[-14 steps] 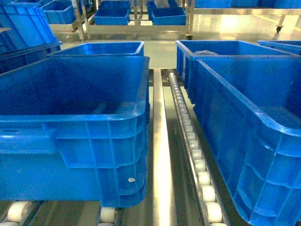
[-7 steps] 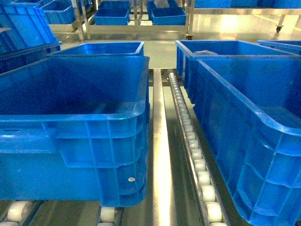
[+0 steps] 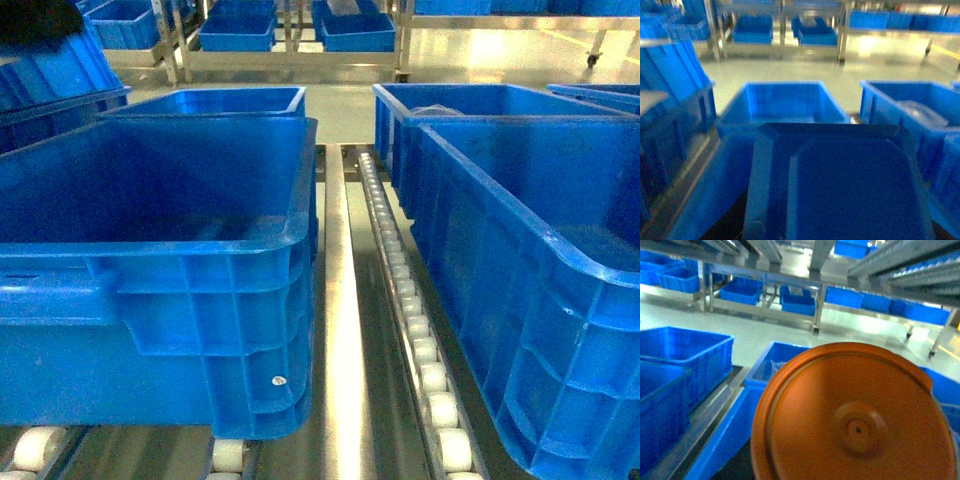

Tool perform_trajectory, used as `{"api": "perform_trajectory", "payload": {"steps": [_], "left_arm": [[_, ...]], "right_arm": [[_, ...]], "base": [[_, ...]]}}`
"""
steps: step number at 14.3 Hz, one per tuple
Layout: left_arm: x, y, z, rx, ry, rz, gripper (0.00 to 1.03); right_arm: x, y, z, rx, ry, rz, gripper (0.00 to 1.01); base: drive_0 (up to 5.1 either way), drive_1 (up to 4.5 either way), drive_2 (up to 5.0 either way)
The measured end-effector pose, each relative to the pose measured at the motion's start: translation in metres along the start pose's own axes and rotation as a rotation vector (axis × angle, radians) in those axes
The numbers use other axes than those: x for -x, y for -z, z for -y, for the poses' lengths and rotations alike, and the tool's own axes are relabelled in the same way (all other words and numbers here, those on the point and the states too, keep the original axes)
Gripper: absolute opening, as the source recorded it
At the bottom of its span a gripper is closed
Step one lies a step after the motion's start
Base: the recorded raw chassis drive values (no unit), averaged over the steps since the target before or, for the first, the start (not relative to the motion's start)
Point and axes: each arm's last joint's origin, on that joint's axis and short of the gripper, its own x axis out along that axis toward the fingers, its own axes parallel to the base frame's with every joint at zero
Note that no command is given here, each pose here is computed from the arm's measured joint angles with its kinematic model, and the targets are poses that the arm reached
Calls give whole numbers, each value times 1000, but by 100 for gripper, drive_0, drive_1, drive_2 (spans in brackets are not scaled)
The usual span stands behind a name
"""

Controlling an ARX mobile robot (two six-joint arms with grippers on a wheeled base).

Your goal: Sort blue parts and orange caps into right shelf containers

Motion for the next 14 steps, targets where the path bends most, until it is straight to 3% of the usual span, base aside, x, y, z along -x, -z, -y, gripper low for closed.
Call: {"api": "perform_trajectory", "payload": {"steps": [1,2,4,5,7,8,9,11,14], "left_arm": [[-20,15,3,3,-10,-69,46],[-25,14,4,-4,-14,-61,61],[-20,-5,5,-4,-7,30,83],[-13,-11,5,-4,0,57,97],[7,-1,6,-4,11,24,98],[7,-1,7,-6,1,18,97],[12,0,5,-8,-52,26,88],[43,15,1,-7,-82,28,66],[75,34,-4,-8,-92,20,37]], "right_arm": [[-27,13,-4,-14,8,-63,44],[-43,23,-6,-30,2,-103,57],[-43,22,-7,-35,6,-83,79],[-42,18,-7,-28,32,-67,94],[-32,25,-7,17,40,-89,98],[-32,25,-7,17,33,-95,97],[-27,26,-7,-18,-1,-118,88],[2,36,-5,-106,-12,-111,66],[32,50,6,-134,-8,-121,37]], "base": [[0,0,0],[0,0,0],[0,0,0],[0,0,0],[0,0,0],[0,0,0],[0,0,0],[0,0,0],[0,0,0]]}}
